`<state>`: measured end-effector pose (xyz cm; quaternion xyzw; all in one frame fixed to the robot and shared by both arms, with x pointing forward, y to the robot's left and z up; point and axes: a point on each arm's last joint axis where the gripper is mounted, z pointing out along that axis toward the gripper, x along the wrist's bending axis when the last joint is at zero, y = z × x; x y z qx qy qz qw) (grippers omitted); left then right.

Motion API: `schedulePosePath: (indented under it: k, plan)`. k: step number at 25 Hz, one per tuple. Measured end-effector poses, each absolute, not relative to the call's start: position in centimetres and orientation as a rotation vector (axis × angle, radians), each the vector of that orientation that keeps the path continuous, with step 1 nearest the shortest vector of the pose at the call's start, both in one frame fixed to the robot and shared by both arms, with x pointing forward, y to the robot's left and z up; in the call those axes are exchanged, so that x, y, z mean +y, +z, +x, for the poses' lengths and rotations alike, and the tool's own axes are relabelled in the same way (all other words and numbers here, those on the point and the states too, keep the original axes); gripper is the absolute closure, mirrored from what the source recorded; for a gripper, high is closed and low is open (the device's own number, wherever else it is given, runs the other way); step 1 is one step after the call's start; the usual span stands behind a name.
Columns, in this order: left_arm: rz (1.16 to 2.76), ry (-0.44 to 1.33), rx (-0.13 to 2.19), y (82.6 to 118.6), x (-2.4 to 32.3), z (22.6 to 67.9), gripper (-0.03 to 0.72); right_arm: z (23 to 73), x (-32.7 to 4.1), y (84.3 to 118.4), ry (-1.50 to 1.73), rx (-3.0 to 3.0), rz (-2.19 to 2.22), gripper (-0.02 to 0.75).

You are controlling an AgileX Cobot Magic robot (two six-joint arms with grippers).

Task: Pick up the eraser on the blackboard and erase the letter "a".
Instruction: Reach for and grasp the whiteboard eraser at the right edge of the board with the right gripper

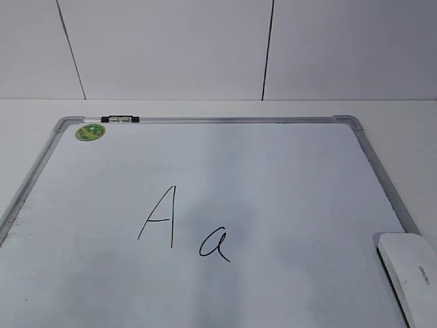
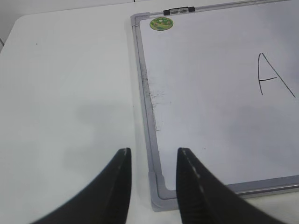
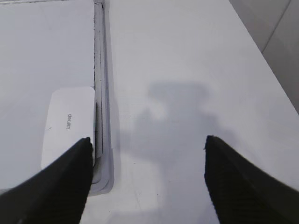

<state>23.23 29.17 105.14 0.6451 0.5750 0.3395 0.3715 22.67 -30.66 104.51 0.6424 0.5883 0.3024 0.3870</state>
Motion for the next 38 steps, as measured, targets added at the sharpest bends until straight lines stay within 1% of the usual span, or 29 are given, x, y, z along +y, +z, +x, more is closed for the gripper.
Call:
schedulePosePath:
  k: [38]
  plan:
    - [1.654,0.870,1.474,105.14,29.17,23.23,0.443,22.69,-30.45,104.50,0.797,1.506,1.641,0.146]
